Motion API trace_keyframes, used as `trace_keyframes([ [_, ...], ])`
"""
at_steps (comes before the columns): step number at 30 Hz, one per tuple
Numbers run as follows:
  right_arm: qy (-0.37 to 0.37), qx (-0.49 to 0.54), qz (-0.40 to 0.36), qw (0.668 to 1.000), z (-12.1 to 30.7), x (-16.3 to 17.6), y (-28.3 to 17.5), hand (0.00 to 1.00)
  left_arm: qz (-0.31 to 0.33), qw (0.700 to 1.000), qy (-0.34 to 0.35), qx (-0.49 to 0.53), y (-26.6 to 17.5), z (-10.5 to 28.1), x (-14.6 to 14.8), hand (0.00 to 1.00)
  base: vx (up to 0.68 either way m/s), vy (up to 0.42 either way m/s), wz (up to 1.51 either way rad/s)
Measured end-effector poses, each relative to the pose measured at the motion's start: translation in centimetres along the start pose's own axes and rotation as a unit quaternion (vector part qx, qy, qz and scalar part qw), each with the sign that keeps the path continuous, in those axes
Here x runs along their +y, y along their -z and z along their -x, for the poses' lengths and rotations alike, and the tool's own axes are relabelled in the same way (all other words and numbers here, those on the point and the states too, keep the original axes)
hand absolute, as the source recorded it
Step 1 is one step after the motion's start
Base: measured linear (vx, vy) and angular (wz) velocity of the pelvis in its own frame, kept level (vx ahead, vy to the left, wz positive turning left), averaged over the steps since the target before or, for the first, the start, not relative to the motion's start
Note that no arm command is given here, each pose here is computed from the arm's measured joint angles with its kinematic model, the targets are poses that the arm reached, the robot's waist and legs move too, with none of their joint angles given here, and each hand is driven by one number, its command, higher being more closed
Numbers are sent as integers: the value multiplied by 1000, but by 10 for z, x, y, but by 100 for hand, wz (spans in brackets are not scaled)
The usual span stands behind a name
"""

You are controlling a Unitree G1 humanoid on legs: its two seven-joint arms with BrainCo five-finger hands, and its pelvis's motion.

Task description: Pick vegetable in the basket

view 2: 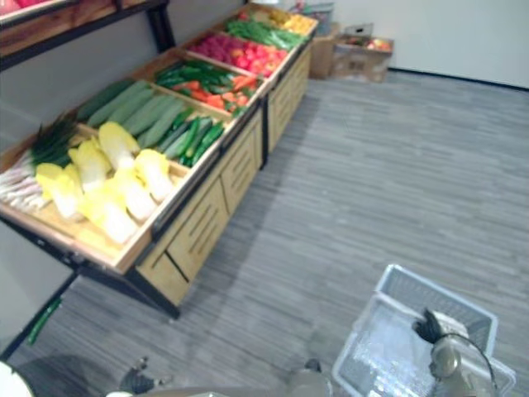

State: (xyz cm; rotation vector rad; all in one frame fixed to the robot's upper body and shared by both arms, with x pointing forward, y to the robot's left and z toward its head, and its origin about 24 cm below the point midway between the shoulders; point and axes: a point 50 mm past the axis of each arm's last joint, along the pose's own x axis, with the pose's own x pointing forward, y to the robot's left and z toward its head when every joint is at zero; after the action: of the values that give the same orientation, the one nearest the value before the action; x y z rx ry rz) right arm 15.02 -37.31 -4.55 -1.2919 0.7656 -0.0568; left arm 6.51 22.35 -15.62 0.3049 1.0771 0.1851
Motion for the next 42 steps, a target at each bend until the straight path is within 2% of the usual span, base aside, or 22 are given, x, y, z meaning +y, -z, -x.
trace_keyframes([
  [2,13,-1,-21,1000,-3,-3,-5,100,7,1000,-12,5,-1,-2,6,0,70,-193,-23],
  [5,14,-1,-22,1000,-4,-3,-7,100,49,999,-19,7,0,0,0,0,111,-237,-28],
  [9,19,-17,-35,999,-11,-4,-26,100,56,998,-14,15,7,4,-6,0,173,-90,-20],
  [15,36,-8,-47,998,-10,-8,-22,100,64,998,6,22,7,6,-24,0,283,100,9],
  [17,24,-2,-61,998,-6,4,-22,100,55,998,-1,16,1,3,-16,0,336,242,45],
  [23,23,-18,-74,997,-5,9,-31,100,45,999,-14,-8,-16,-4,-6,0,215,141,33],
  [27,-14,12,-113,993,-1,39,-37,100,25,1000,-17,2,-8,-3,-1,0,352,198,35],
  [29,17,37,-134,990,-4,29,-28,100,16,999,-29,-3,-9,-3,9,0,368,93,90],
  [32,17,80,-167,983,0,37,-14,100,25,998,-54,-25,-20,-6,20,0,373,-62,137],
  [35,19,155,-215,964,9,46,13,100,61,996,-59,-40,-32,-7,19,0,276,-181,157],
  [37,39,205,-275,939,15,49,27,100,66,995,-60,-44,-35,-8,19,0,183,-269,142],
  [40,57,277,-378,881,28,65,43,100,75,994,-69,-33,-29,-8,23,0,166,-496,110],
  [42,65,296,-413,859,31,69,46,100,89,994,-62,-11,-18,-6,14,0,93,-451,35],
])
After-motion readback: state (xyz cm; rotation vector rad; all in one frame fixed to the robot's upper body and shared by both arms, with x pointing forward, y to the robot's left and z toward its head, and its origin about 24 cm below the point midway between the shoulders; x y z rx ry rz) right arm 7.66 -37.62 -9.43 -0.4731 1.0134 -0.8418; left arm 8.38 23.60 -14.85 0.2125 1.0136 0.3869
